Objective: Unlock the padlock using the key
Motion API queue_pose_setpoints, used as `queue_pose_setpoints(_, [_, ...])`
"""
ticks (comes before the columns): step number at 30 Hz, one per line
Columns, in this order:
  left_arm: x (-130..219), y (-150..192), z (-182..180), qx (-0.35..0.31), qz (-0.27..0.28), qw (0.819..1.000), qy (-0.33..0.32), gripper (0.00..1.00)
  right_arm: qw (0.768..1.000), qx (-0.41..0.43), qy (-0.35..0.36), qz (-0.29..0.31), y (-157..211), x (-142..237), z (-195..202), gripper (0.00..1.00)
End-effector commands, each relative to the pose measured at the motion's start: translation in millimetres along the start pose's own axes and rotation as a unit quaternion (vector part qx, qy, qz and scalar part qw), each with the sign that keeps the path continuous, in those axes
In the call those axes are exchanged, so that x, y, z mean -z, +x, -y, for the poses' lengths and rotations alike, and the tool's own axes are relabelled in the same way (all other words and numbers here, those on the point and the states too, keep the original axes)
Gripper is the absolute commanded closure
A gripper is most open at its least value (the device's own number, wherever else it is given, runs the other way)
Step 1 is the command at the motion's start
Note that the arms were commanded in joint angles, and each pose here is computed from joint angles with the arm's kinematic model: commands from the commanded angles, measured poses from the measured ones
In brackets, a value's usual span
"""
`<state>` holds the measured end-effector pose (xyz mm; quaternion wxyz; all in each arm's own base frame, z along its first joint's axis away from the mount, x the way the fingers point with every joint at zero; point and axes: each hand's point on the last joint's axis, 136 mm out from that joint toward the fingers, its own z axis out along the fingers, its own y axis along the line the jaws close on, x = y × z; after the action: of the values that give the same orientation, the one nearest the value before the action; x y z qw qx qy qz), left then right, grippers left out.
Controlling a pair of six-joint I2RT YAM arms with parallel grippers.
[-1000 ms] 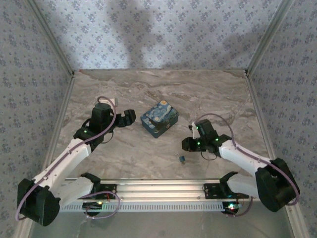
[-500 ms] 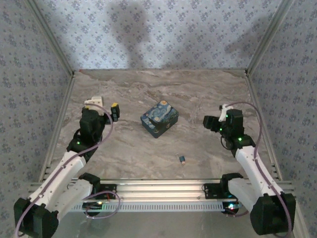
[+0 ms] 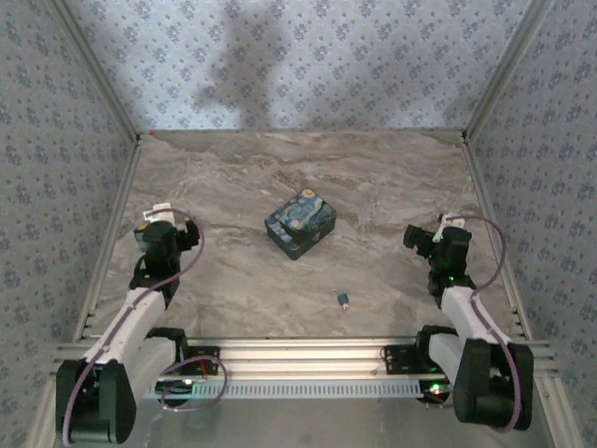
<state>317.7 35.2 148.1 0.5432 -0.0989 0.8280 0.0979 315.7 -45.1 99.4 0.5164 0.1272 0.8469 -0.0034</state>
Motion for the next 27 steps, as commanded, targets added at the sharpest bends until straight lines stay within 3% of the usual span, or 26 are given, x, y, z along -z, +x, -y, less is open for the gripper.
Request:
queue_pose_setpoints(1, [-12,-10,7,0.017,0.031,0.999,0.029,0.02,0.996,0.013,-0.007,0.084,-28,-7,-2,0.0])
queue_pose_setpoints(4, [-28,1,11,0.014,0.026,0.999,0.042,0.02,0.994,0.017,-0.039,0.098,-31,-17,-14,0.0])
queue_pose_setpoints(8, [-46,9,12,0.064,0.04,0.994,0.074,0.02,0.99,0.063,-0.061,0.107,-36,-26,-28,0.0])
queue_pose_setpoints(16, [-73,16,26,0.038,0.041,0.992,0.116,0.02,0.991,0.064,-0.072,0.096,-16,-51,-29,0.0])
queue_pose_setpoints(19, [-82,23,39,0.024,0.027,0.988,0.15,0.02,0.995,0.061,-0.058,0.061,-16,-62,-26,0.0])
queue_pose_setpoints(27, [-88,25,45,-0.003,0.004,0.991,0.133,0.02,0.993,0.105,-0.042,0.041,-13,-69,-40,0.0])
